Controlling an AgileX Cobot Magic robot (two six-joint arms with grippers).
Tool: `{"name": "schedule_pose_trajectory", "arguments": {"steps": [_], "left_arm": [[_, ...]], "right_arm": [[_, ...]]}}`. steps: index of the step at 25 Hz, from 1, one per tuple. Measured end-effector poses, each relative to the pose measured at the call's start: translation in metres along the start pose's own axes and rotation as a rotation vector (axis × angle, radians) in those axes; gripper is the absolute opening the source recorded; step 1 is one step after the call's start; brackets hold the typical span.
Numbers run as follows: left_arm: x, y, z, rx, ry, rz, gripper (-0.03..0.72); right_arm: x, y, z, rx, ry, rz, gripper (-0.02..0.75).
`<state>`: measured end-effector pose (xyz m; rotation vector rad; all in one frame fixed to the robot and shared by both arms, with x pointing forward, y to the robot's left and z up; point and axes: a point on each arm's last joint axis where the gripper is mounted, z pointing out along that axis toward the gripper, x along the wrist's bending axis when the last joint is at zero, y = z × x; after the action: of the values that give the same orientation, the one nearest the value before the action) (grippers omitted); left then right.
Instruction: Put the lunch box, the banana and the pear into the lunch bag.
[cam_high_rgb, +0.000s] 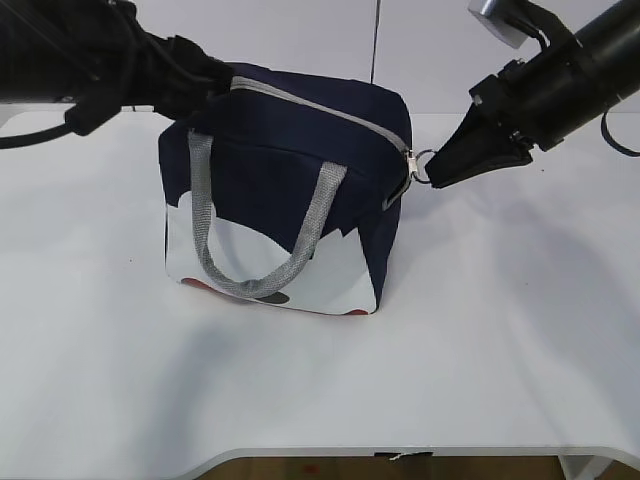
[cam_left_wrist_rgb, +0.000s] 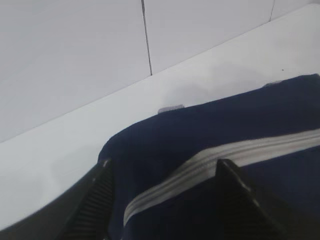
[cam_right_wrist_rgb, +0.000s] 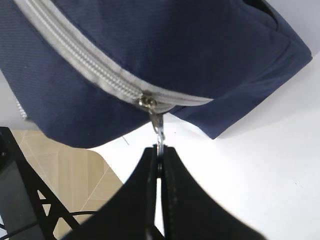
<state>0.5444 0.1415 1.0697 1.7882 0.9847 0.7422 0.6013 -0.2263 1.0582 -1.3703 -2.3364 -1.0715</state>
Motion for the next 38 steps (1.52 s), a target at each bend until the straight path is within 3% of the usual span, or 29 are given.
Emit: {"name": "schedule_pose_trajectory", "arguments": {"steps": [3,7,15,22,29,38], "left_arm": [[-0.003,0.011,-0.013,-0.05,-0.031,0.036,0.454],[-0.018,0.023,-0.03,-0.125,-0.203,0.16,0.402],[-0.037,0.003,-0.03,-0.034,-0.443,0.527,0.385],[-0.037,-0.003,-0.023,0.014,-0.461,0.669,0.384],[-0.065,0.002,-0.018,0.006,-0.523,0.864,0.384],[-0.082,0.02,-0.003,-0.022,-0.476,0.965,0.384]], "right_arm": [[0.0,0.0,0.0,-0.003,0.003,0.0,0.006],[0.001,0.001,0.0,-0.009,0.01,-0.007,0.006],[0.004,0.004,0.0,-0.039,0.041,-0.012,0.006],[0.007,0.007,-0.001,-0.081,0.082,-0.019,0.006],[0.008,0.008,-0.001,-0.089,0.089,-0.028,0.006],[0.008,0.008,-0.001,-0.093,0.092,-0.031,0.006]]}}
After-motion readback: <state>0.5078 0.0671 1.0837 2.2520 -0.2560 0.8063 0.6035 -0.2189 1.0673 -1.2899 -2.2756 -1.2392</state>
